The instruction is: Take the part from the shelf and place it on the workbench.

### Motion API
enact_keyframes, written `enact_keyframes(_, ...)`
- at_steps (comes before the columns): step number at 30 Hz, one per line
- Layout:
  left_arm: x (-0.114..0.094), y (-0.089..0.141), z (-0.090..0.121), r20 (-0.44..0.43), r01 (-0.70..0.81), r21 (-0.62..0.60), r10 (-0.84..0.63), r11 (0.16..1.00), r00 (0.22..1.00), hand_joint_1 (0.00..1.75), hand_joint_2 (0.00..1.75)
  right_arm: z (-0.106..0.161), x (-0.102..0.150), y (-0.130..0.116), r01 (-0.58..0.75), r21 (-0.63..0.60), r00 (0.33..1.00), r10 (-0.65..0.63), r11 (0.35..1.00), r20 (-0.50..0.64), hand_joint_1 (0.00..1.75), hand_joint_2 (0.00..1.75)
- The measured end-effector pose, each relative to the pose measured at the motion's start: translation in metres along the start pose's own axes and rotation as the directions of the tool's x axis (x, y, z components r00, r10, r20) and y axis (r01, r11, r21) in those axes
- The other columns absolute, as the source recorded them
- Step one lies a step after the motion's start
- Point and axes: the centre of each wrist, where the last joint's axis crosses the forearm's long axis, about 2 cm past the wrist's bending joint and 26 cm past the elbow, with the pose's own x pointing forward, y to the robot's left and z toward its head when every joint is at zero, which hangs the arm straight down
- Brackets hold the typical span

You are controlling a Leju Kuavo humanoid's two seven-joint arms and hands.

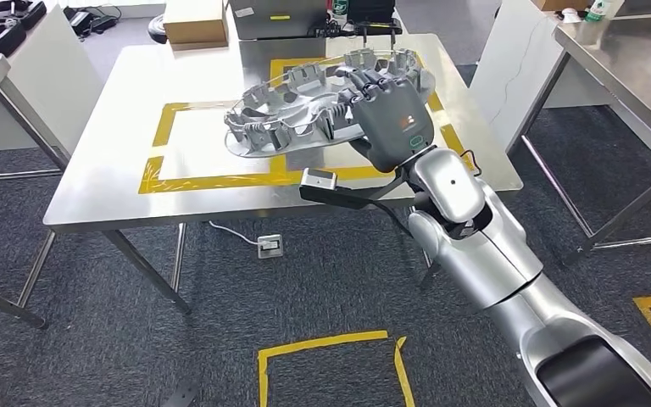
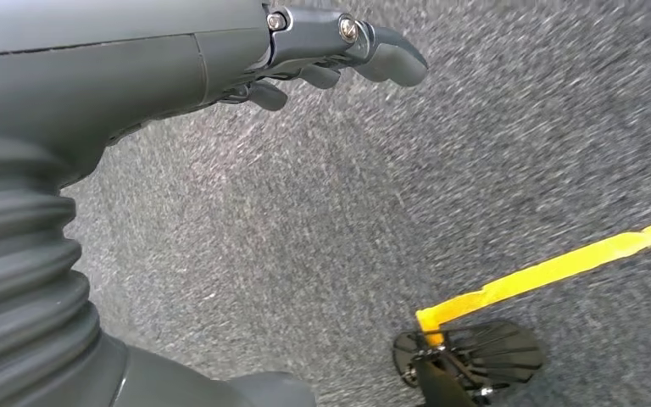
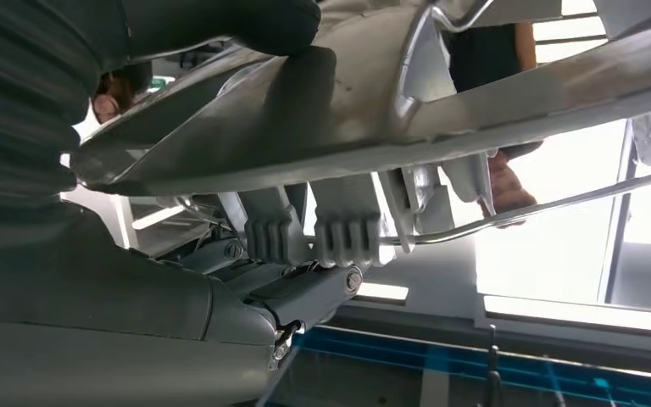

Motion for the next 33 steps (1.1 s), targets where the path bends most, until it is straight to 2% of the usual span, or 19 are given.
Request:
enact_keyframes(12,0.0025,0.0015,-0.0002,0.002,0.004,0.001,-0.004,1.0,1.0,0.0,1.75,0.0068,-0.0005,0.0023,-0.004,0.011,1.0,0.005,1.0,-0.005,1.75,1.75)
enact_keyframes(33,0.0043,0.0011,-0.0001,0.008,0.004,0.0,-0.004,1.0,1.0,0.0,1.75,-0.0005,-0.006,-0.0052,-0.021,0.011,1.0,0.021,1.0,-0.01,1.75,1.75)
